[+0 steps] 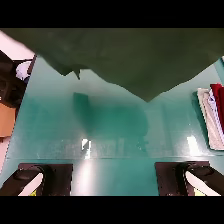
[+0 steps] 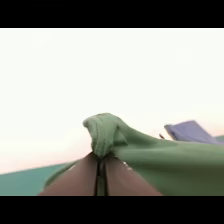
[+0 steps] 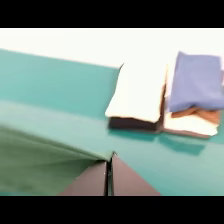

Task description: Fold the shirts.

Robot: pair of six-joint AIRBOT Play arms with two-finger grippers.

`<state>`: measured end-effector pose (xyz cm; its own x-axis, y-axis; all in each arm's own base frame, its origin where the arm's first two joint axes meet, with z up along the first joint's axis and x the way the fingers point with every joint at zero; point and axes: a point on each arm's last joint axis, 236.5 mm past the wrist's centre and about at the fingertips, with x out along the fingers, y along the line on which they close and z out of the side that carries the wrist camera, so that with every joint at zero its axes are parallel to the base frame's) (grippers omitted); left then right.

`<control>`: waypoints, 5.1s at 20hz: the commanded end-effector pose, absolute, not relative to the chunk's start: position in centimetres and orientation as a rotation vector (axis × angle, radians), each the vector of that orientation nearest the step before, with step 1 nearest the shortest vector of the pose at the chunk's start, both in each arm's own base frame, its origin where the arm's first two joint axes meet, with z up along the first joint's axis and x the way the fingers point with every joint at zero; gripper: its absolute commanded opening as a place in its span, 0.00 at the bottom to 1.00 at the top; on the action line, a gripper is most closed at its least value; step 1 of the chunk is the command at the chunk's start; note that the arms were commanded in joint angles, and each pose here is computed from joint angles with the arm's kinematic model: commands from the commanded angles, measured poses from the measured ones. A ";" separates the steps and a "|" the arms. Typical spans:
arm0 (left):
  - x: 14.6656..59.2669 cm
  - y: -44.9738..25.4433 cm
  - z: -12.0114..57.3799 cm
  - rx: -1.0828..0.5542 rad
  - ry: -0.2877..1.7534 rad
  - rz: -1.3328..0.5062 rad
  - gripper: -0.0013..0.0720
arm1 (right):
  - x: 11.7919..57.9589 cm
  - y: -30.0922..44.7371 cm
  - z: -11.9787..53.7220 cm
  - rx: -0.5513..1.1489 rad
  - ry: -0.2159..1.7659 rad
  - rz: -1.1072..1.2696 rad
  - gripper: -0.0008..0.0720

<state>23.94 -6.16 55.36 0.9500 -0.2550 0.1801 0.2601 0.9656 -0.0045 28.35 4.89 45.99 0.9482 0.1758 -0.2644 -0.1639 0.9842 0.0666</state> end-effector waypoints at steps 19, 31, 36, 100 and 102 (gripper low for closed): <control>51.6 -9.0 4.6 -0.035 1.209 -0.263 0.07 | 51.2 9.0 9.6 0.162 1.097 0.269 0.03; 43.1 -2.6 6.3 0.083 1.374 -0.027 0.69 | 45.6 4.1 10.7 0.183 1.166 0.209 0.63; 30.8 -2.4 0.1 -0.011 1.483 0.017 0.69 | 39.3 4.0 9.6 0.203 1.192 0.195 0.63; 16.4 -6.6 56.0 -0.091 -0.192 -0.314 0.07 | 22.7 0.8 47.3 0.024 0.110 0.031 0.04; 14.4 -6.1 58.9 -0.094 -0.304 -0.307 0.06 | 21.2 -0.4 49.4 0.020 0.060 -0.027 0.03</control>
<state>19.00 -6.98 53.11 0.9452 -0.3076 0.1092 0.3168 0.9451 -0.0798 24.54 1.23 44.55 0.9810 0.0549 -0.1863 -0.0476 0.9979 0.0435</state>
